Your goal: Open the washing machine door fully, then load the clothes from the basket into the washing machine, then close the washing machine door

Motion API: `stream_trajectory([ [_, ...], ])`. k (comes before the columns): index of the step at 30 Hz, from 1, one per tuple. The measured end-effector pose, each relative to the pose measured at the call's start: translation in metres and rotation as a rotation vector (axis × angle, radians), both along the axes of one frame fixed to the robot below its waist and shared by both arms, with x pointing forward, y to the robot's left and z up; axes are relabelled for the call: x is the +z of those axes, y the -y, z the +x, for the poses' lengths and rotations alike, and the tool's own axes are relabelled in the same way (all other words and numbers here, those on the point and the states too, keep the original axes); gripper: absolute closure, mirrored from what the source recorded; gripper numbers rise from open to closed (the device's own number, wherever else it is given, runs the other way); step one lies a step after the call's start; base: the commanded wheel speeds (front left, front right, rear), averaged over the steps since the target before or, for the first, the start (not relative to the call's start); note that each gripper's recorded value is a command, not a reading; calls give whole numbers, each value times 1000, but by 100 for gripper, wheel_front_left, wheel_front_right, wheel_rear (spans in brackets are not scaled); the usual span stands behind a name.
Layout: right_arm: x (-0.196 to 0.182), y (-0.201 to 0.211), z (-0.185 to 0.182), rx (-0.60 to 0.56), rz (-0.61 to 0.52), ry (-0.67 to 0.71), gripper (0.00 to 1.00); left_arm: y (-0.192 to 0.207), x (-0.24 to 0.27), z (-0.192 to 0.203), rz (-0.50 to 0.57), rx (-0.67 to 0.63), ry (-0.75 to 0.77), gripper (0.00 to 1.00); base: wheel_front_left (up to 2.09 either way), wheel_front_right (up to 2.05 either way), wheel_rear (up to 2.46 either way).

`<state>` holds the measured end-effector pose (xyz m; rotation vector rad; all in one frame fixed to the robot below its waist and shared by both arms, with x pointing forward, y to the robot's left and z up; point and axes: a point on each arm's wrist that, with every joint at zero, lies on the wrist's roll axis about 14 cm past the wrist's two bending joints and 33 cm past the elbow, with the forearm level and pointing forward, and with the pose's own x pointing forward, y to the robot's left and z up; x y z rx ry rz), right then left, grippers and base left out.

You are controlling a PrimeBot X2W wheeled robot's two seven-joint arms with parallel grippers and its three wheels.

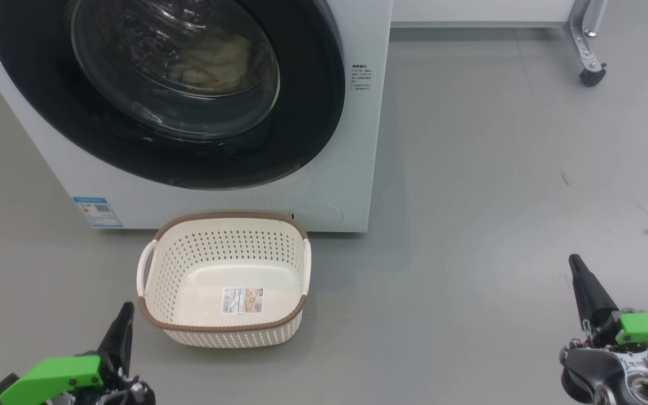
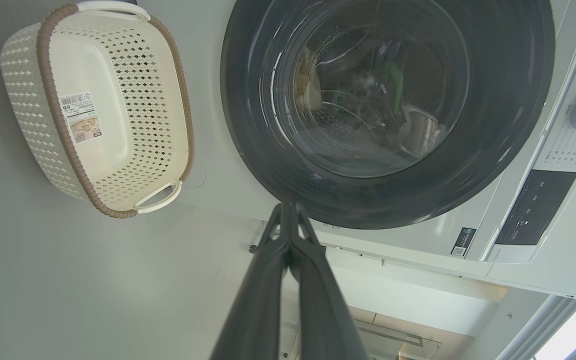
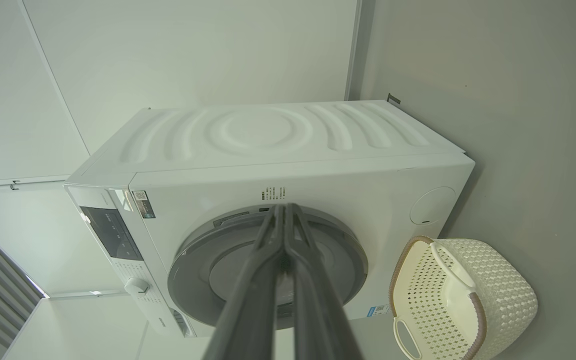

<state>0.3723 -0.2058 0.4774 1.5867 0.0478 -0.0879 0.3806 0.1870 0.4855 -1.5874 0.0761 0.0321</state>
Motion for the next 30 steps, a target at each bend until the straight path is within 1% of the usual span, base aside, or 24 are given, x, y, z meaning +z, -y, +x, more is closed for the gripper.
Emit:
stream_trajectory([
  [30,0,0,0,-2,0,0,100,0,0,0,0,2,0,100,0,0,0],
])
